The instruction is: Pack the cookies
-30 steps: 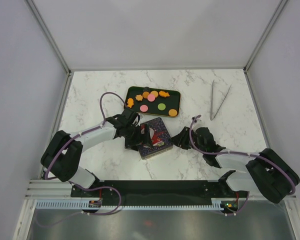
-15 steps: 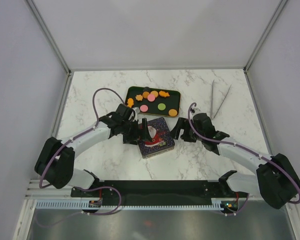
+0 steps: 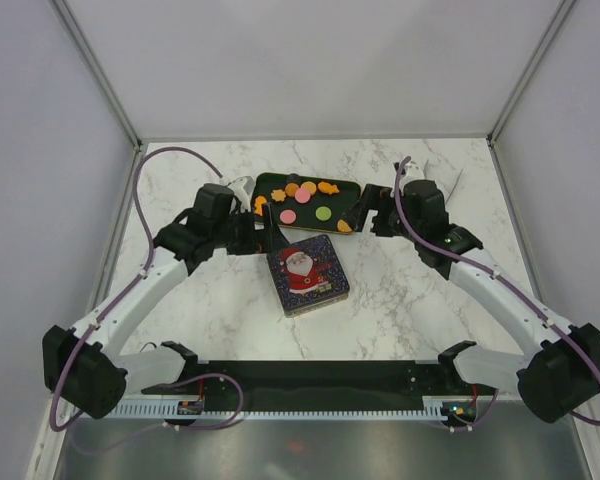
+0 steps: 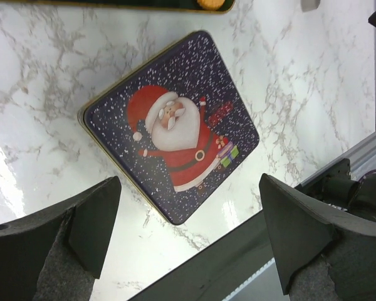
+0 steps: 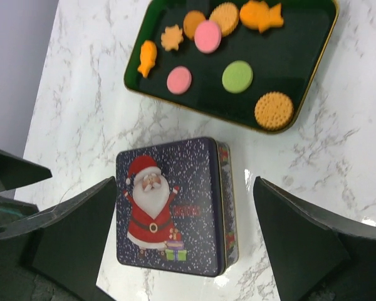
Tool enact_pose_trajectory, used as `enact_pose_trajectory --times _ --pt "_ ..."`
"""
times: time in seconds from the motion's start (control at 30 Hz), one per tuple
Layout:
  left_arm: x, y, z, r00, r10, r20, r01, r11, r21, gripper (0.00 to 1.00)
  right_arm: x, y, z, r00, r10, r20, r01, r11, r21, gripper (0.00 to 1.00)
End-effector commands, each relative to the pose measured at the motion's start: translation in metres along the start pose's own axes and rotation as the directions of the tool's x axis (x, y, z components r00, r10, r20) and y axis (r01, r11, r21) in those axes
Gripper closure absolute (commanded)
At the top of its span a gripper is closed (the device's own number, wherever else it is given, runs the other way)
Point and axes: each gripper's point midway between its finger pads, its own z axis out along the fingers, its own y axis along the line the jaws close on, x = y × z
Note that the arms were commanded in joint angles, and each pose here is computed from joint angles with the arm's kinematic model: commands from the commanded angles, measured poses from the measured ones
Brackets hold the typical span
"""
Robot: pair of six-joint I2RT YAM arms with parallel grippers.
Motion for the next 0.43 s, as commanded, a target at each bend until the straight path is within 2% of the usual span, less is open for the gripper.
enact_pose_trajectory --times 0.0,0.13,0.4 --pt "-0.026 -0.008 -0.027 0.988 0.104 0.112 -0.104 0.995 -0.011 0.00 -0.043 0.004 -0.020 0.990 -0.055 0.133 0.048 0.997 0.055 0.02" --pt "-0.030 -0.013 -0.041 0.980 0.124 0.154 -0.125 0.992 -0.003 0.00 -0.060 -0.011 -0.032 0.973 -0.058 0.222 0.024 0.988 0.154 0.02" --pt "-0.024 -0.016 -0.049 0.977 0.136 0.167 -0.141 0.990 0.019 0.00 -0.061 -0.021 -0.038 0.966 -0.073 0.248 0.023 0.980 0.197 0.02"
